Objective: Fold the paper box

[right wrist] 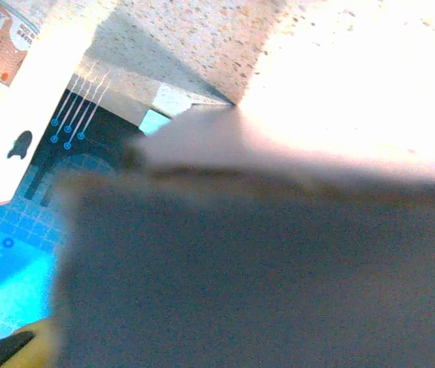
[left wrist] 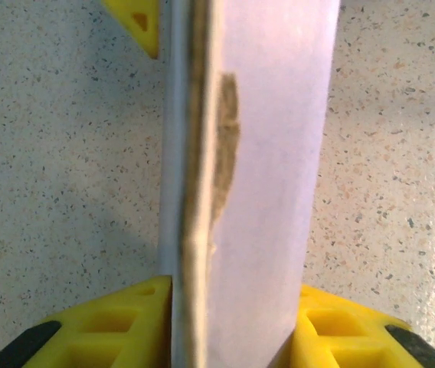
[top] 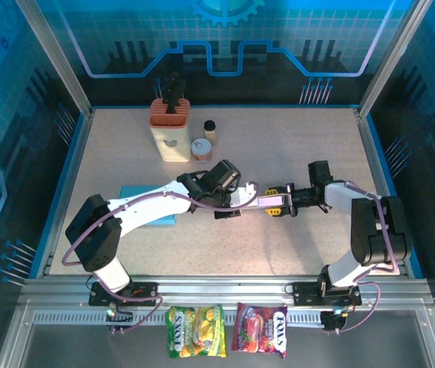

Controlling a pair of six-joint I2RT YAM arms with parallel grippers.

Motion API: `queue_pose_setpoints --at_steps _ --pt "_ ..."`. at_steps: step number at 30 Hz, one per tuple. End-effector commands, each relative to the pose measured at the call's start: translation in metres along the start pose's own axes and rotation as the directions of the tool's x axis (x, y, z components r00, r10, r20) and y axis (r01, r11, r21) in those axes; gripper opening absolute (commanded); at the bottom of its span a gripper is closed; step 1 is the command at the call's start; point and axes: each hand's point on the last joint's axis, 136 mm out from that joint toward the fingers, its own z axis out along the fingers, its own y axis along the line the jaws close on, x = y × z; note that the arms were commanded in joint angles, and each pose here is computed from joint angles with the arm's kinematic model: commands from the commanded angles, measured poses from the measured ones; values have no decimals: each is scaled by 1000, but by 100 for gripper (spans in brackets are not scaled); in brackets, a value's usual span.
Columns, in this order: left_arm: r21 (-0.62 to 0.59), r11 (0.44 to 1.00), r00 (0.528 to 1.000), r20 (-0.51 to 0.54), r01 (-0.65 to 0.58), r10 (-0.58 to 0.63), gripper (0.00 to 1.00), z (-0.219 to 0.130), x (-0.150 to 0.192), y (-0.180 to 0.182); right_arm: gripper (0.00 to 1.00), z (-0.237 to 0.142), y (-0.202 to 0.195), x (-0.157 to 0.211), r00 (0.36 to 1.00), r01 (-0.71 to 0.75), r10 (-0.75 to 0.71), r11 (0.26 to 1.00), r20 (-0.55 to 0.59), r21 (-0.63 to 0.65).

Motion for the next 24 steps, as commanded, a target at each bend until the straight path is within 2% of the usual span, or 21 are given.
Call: queue_pose_setpoints --at_steps 1,9,18,24 --pt "135 990 999 -31 38 -34 32 2 5 -22 52 -1 -1 -9 999 -42 42 999 16 -10" --pt "228 962 988 -67 150 -138 26 -1 5 -19 72 -18 11 -14 995 -12 17 998 94 -54" --pt "257 937 972 -88 235 -220 23 -2 3 -10 77 -57 34 -12 951 125 -100 990 293 -66" --pt "265 927 964 -87 267 -253 23 -3 2 -4 78 -97 47 -5 855 242 -207 970 475 -14"
